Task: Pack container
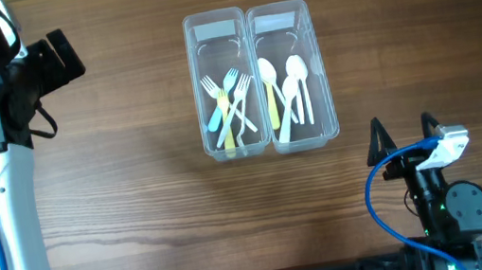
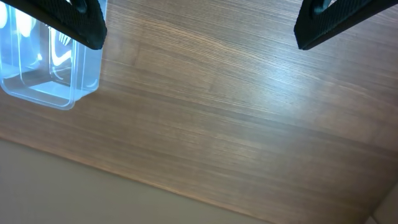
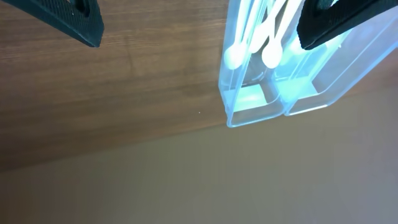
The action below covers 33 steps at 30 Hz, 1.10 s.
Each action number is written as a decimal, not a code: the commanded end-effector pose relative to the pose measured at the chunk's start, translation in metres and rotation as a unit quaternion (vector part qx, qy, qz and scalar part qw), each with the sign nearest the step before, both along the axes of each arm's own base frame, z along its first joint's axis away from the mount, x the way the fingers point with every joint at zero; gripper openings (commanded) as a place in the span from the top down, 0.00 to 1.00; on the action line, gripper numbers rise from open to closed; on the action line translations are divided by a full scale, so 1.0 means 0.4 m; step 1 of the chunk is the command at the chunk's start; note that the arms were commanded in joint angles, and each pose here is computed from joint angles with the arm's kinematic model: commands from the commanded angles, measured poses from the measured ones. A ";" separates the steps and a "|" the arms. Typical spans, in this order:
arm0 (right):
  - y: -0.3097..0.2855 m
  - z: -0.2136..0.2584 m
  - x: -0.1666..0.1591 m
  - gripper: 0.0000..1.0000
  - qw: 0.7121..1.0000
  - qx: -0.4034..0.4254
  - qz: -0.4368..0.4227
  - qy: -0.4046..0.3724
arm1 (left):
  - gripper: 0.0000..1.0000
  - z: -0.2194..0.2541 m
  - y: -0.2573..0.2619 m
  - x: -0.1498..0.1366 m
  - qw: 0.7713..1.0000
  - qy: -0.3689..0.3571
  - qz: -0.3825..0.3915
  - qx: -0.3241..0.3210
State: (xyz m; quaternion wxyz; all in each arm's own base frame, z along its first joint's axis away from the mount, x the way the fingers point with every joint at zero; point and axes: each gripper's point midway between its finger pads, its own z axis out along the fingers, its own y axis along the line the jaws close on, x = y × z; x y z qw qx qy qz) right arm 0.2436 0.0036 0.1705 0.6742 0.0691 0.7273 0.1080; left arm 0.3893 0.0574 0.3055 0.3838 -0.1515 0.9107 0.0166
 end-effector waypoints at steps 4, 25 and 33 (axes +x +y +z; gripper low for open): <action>0.008 0.011 -0.002 0.00 1.000 0.010 0.008 -0.011 | 0.00 -0.001 0.001 0.000 1.000 0.000 0.002 0.004; 0.008 0.010 -0.002 0.00 1.000 0.010 0.009 -0.010 | 0.00 -0.001 0.001 0.000 1.000 0.000 0.002 0.004; 0.008 0.010 -0.002 0.00 1.000 0.010 0.009 -0.010 | 0.00 0.036 -0.016 -0.018 1.000 -0.020 -0.006 0.006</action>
